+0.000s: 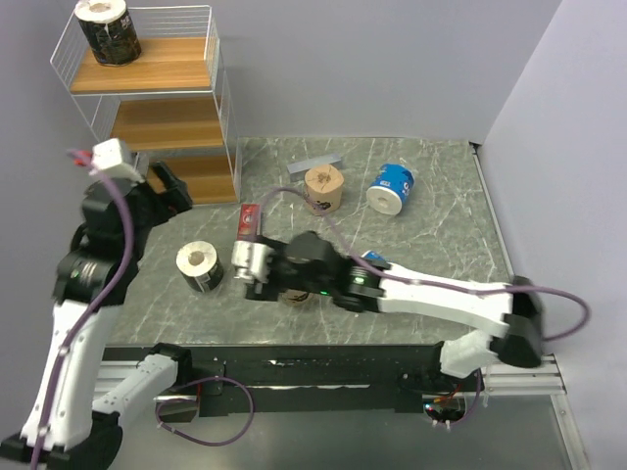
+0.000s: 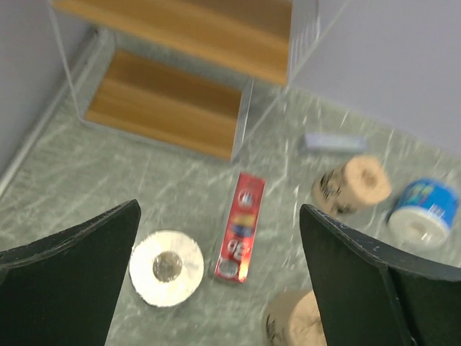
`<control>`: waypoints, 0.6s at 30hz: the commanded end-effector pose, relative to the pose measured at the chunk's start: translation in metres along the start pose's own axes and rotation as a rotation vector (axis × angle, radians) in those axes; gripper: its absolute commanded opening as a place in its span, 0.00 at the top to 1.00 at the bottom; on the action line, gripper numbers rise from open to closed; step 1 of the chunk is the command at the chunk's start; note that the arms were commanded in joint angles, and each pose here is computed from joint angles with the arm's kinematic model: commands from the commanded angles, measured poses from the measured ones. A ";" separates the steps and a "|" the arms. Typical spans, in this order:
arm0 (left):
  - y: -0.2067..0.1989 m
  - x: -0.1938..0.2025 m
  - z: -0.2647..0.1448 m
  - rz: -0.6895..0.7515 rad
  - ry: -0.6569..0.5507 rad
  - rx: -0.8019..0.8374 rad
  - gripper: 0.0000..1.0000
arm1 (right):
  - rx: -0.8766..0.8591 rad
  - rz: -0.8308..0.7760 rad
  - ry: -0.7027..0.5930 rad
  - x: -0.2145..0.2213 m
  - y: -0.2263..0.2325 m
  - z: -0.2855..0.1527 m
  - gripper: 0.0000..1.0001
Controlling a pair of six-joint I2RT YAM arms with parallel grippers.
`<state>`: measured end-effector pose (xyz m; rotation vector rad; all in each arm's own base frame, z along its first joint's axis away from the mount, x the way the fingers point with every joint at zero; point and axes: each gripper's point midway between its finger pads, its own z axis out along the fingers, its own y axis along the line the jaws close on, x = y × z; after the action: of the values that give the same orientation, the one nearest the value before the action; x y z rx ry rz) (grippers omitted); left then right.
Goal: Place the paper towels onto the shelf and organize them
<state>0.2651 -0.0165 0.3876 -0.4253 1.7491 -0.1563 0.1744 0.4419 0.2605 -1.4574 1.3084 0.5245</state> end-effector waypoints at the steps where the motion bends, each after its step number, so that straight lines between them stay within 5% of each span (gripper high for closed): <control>1: 0.000 0.072 0.030 0.095 0.235 0.017 0.01 | 0.081 0.138 -0.138 -0.022 -0.009 -0.055 0.29; 8: 0.008 0.151 0.057 0.096 0.459 -0.010 0.05 | 0.260 0.306 -0.120 0.002 -0.027 -0.117 0.29; 18: 0.025 0.215 0.076 0.064 0.604 -0.100 0.12 | 0.349 0.373 -0.143 0.020 -0.032 -0.151 0.29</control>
<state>0.2900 -0.0542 0.1801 -0.3743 2.3537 -0.1235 0.1579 0.3035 0.3037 -0.9556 1.4721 0.5992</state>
